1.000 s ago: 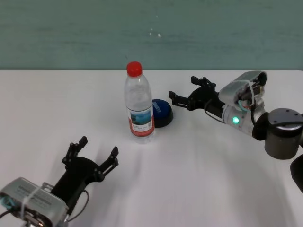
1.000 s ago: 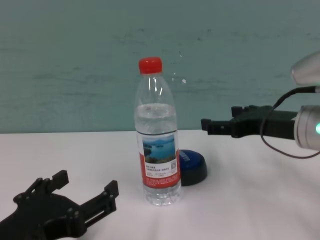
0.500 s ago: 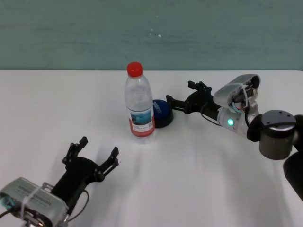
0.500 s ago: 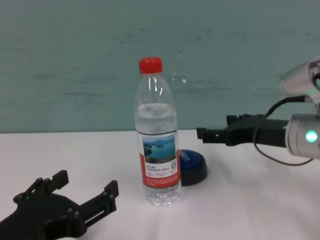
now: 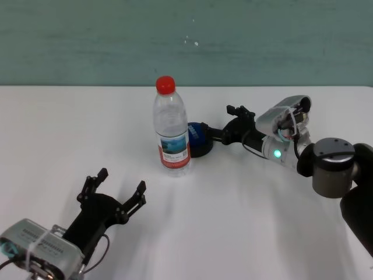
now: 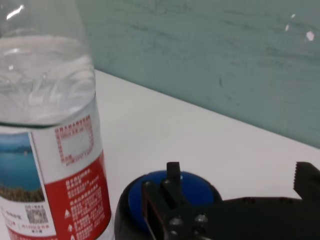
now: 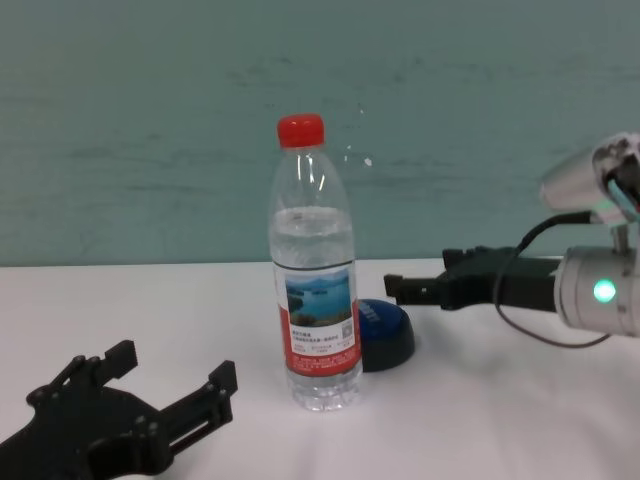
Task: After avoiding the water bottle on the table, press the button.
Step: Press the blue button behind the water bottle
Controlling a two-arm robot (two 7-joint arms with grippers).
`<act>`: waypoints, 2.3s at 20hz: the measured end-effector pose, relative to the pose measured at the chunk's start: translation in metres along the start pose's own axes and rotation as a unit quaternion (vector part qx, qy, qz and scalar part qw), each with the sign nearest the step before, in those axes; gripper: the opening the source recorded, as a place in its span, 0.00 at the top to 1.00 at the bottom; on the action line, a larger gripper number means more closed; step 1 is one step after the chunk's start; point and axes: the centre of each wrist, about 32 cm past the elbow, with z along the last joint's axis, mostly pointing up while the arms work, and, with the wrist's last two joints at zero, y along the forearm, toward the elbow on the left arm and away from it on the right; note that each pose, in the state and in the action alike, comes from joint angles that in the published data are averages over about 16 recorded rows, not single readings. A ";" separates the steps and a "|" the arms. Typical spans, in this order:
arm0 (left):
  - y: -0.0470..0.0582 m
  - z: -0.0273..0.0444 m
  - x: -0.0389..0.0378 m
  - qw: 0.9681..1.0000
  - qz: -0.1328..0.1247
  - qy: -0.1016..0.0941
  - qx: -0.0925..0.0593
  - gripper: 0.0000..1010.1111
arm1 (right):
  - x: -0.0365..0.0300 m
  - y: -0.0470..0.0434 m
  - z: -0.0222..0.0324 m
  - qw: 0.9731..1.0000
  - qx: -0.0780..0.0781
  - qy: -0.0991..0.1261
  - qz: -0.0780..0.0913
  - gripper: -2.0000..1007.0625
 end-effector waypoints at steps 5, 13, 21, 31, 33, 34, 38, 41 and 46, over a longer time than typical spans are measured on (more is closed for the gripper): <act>0.000 0.0000 0.0000 1.000 0.000 0.000 0.000 0.01 | -0.0014 0.0042 -0.0068 1.000 -0.009 0.003 0.003 0.00; 0.000 0.0000 0.0000 1.000 0.000 0.000 0.000 0.01 | -0.0031 0.0080 -0.0152 1.000 -0.019 0.008 0.006 0.00; 0.000 0.0000 0.0000 1.000 0.000 0.000 0.000 0.01 | -0.0024 0.0099 -0.0162 1.000 -0.020 0.010 0.005 0.00; 0.000 0.0000 0.0000 1.000 0.000 0.000 0.000 0.01 | 0.0001 0.0151 -0.0116 1.000 -0.017 0.008 0.004 0.00; 0.000 0.0000 0.0000 1.000 0.000 0.000 0.000 0.01 | 0.0008 0.0170 -0.0106 1.000 -0.016 0.007 0.004 0.00; 0.000 0.0000 0.0000 1.000 0.000 0.000 0.000 0.01 | 0.0012 0.0180 -0.0102 1.000 -0.016 0.007 0.004 0.00; 0.000 0.0000 0.0000 1.000 0.000 0.000 0.000 0.01 | 0.0032 0.0221 -0.0089 1.000 -0.016 0.006 0.004 0.00; 0.000 0.0000 0.0000 1.000 0.000 0.000 0.000 0.01 | 0.0049 0.0253 -0.0085 1.000 -0.017 0.006 0.004 0.00; 0.000 0.0000 0.0000 1.000 0.000 0.000 0.000 0.01 | 0.0074 0.0307 -0.0101 1.000 -0.020 0.007 0.004 0.00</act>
